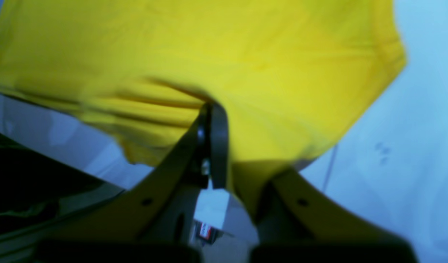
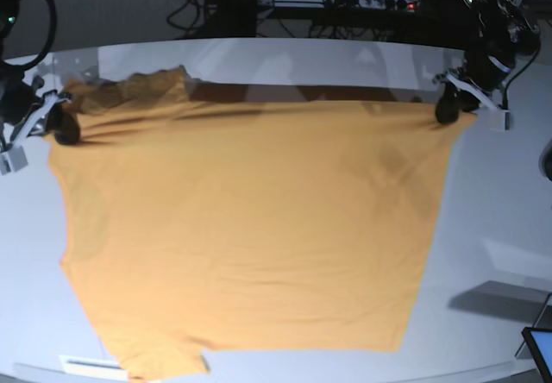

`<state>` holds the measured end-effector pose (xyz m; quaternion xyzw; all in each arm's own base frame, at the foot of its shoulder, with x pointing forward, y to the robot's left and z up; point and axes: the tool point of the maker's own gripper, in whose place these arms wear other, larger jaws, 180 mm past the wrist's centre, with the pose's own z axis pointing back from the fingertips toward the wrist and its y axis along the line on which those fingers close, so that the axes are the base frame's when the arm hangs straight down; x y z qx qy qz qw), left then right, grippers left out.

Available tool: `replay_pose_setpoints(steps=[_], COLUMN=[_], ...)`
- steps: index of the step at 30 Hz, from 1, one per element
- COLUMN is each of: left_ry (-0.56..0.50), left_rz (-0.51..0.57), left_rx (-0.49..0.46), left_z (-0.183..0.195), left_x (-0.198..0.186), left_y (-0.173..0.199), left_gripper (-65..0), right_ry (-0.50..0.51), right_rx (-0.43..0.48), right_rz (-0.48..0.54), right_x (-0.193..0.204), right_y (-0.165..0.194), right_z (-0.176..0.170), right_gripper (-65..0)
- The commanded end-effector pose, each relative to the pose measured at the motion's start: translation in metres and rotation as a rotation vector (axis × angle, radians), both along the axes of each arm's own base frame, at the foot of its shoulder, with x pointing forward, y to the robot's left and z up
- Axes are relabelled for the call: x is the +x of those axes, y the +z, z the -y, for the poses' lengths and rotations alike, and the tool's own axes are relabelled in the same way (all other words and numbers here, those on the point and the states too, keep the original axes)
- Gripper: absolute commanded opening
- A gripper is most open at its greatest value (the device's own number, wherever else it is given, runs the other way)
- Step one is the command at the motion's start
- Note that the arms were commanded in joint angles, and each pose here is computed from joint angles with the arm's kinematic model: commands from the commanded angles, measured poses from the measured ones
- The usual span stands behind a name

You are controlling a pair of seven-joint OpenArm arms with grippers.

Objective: Fold the T-shirt properly
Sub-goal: 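Lift the shirt's shoulder edge with both grippers and pull it taut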

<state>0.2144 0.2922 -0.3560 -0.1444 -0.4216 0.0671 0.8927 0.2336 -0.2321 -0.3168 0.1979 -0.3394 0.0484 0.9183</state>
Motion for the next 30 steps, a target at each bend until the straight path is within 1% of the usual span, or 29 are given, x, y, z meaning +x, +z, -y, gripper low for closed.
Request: replay_pose_setpoints(steps=[1,7,8,11,14,17,24,27,30], left_ry=[0.027,0.048,0.048,0.048,0.064,0.079,0.102,0.103,0.107], left_rz=[0.032,0.069,0.071,0.090,0.094,0.108,0.180,0.203,0.219], left_rx=[0.027,0.039,0.040,0.035,0.008,0.000,0.030,0.035,0.037], left_z=[-0.014,-0.023,-0.023,-0.023,-0.025,-0.033,-0.052,-0.054,-0.059], left_x=[0.005,0.017,0.018,0.025,0.030,0.038,0.058,0.066,0.073], left_y=[0.012,0.022,0.022,0.026,0.023,0.025,0.051,0.058,0.064], left_gripper=[-65.0,-65.0,-65.0,-65.0,-65.0,-65.0,-65.0,-65.0,-65.0], right_ry=[-0.001,0.105,0.103,0.051,0.052,0.036,0.032,0.030,0.064], right_rx=[-0.020,0.006,0.015,0.060,0.068,0.075,0.039,-0.030,-0.086], right_rz=[0.057,0.084,0.085,0.060,0.073,0.066,0.069,0.047,0.021], right_x=[0.011,0.030,0.035,0.046,0.054,0.061,0.064,0.063,0.061], right_y=[0.015,0.020,0.022,0.025,0.029,0.027,0.030,0.022,0.010], right_z=[0.005,-0.030,-0.033,-0.041,-0.044,-0.038,-0.027,-0.020,-0.027], right_gripper=[-64.7,-64.7,-64.7,-64.7,-64.7,-64.7,-64.9,-64.9,-64.9])
